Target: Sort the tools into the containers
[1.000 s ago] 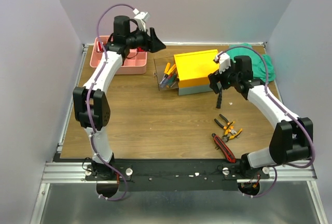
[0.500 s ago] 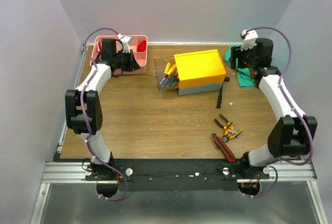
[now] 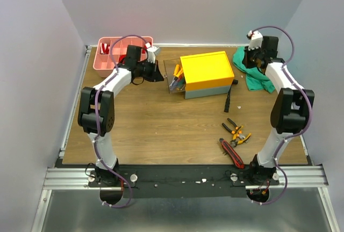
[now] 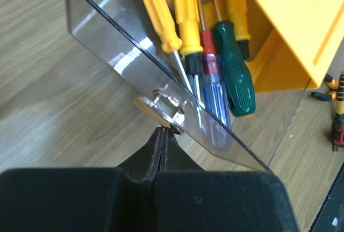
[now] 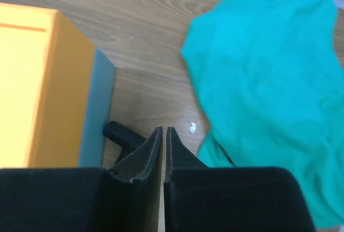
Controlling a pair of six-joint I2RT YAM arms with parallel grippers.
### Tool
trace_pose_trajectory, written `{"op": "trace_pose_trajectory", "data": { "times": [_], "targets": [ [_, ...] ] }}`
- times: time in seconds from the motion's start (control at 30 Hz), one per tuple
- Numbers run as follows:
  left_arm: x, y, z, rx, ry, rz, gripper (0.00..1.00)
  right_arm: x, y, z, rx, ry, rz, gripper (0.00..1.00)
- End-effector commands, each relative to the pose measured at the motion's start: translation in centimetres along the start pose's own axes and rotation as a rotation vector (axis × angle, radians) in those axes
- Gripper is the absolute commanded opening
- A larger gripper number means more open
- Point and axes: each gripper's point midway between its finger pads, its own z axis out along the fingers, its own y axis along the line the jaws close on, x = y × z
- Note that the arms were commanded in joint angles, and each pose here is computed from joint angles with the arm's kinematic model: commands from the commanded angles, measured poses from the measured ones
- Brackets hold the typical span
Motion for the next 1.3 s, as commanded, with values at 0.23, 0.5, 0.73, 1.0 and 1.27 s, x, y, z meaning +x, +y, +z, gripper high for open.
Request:
{"op": "trace_pose_trajectory", "data": {
  "times": [0.23,0.5,0.73,1.0,1.27],
  "targets": [
    [-0.7,-6.4,4.2,0.169,0.015,0.059,0.00,-2.7,4.7,3.6,-0.296,-0.045,0.047,0.14],
    [0.6,-10.1,6.3,0.239,0.054,0.097,0.00,-3.6,8.5,5.9,-0.409,-0.047,0.046,0.13],
    [-0.4,-11.1,7.3,0.244,0.036,0.122,0.01,-4.7,10.7,7.9,-0.436,-0.061,-0.039,0.11],
    [-0.1,-11.3,3.8,0.167,0.118,0.131,0.48,-6.2,5.6,7.1,-0.127,-0.081,-0.060,0.49],
    [3.5,-7.5,-1.0,0.046,0.155,0.168,0.61,-8.6,2.0,2.5,0.049,-0.138,-0.102,0.77]
  ]
}}
